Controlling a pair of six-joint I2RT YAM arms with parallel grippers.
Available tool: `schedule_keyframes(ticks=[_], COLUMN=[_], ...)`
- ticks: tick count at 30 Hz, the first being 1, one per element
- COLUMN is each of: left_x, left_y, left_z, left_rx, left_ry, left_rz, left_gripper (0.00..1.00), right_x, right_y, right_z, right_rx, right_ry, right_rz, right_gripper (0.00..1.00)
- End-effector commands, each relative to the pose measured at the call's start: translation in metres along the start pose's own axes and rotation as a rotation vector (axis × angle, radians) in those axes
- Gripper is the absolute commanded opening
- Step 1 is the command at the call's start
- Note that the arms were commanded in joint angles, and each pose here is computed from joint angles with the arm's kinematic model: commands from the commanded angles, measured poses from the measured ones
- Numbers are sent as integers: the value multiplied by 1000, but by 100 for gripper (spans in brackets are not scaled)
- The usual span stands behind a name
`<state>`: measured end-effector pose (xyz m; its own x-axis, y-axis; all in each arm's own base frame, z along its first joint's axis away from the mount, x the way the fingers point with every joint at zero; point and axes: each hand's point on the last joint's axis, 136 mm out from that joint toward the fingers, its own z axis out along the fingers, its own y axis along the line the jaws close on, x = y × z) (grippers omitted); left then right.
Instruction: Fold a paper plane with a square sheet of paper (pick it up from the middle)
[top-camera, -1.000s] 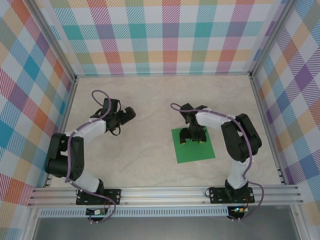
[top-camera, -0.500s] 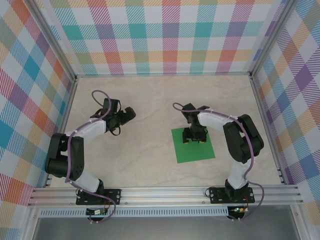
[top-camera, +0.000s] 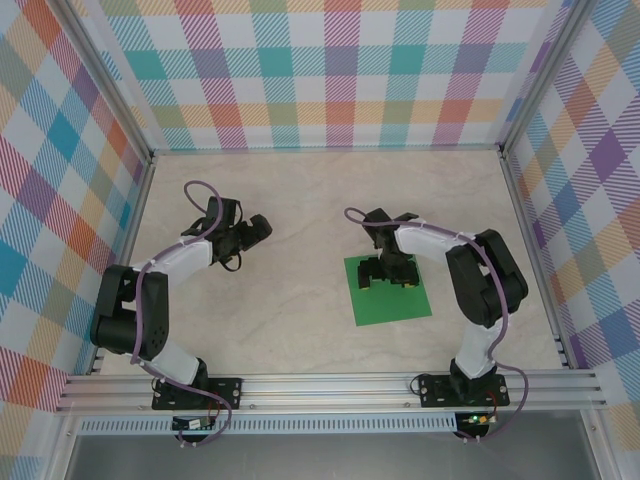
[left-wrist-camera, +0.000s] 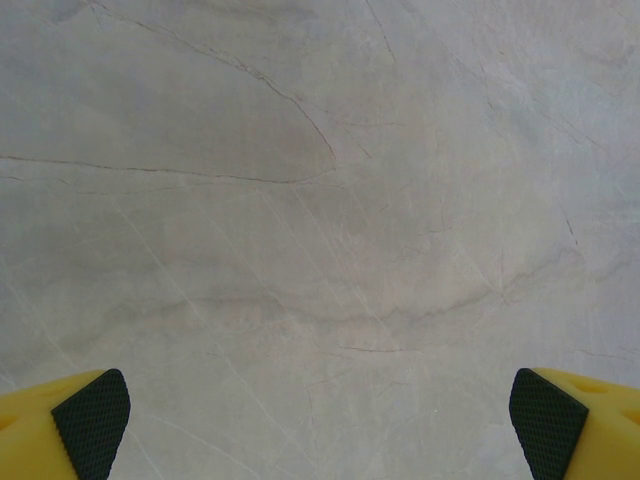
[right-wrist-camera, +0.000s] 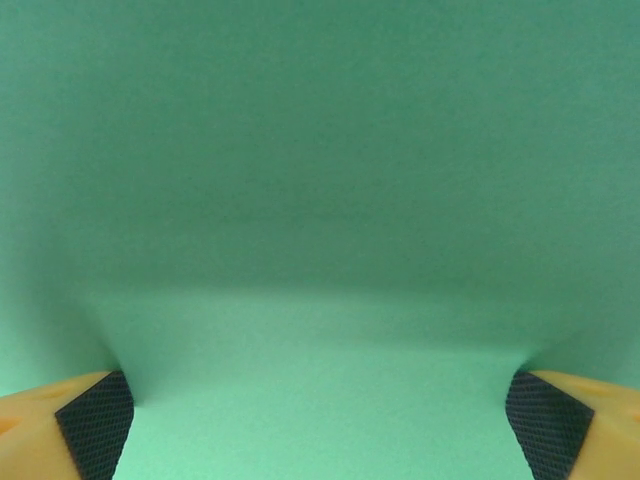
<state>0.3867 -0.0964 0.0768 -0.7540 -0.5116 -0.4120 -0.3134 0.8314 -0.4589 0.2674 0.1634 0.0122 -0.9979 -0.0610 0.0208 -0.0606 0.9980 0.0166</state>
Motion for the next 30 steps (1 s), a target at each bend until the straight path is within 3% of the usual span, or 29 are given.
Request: schedule_keyframes(ticks=[1, 9, 17, 19, 21, 26, 30], left_x=[5, 6, 13, 16, 19, 23, 25], left_y=[-4, -6, -6, -5, -4, -1, -2], left_z=[3, 4, 3, 2, 2, 2, 3], left_rx=[11, 13, 26, 30, 30, 33, 36], left_ry=[18, 25, 44, 50, 53, 58, 62], left_rz=[-7, -10, -15, -16, -17, -26, -27], left_gripper=[100, 100, 100, 100, 100, 100, 100], right_x=[18, 22, 6, 5, 6, 18, 38], right_y=[-7, -6, 6, 11, 12, 2, 4], right_z=[28, 44, 6, -5, -10, -22, -13], right_rx=[51, 44, -37, -75, -82, -5, -1], right_ry=[87, 107, -6, -30, -34, -29, 12], right_rz=[3, 61, 73, 75, 81, 79, 74], right_gripper=[99, 80, 69, 73, 82, 98, 100])
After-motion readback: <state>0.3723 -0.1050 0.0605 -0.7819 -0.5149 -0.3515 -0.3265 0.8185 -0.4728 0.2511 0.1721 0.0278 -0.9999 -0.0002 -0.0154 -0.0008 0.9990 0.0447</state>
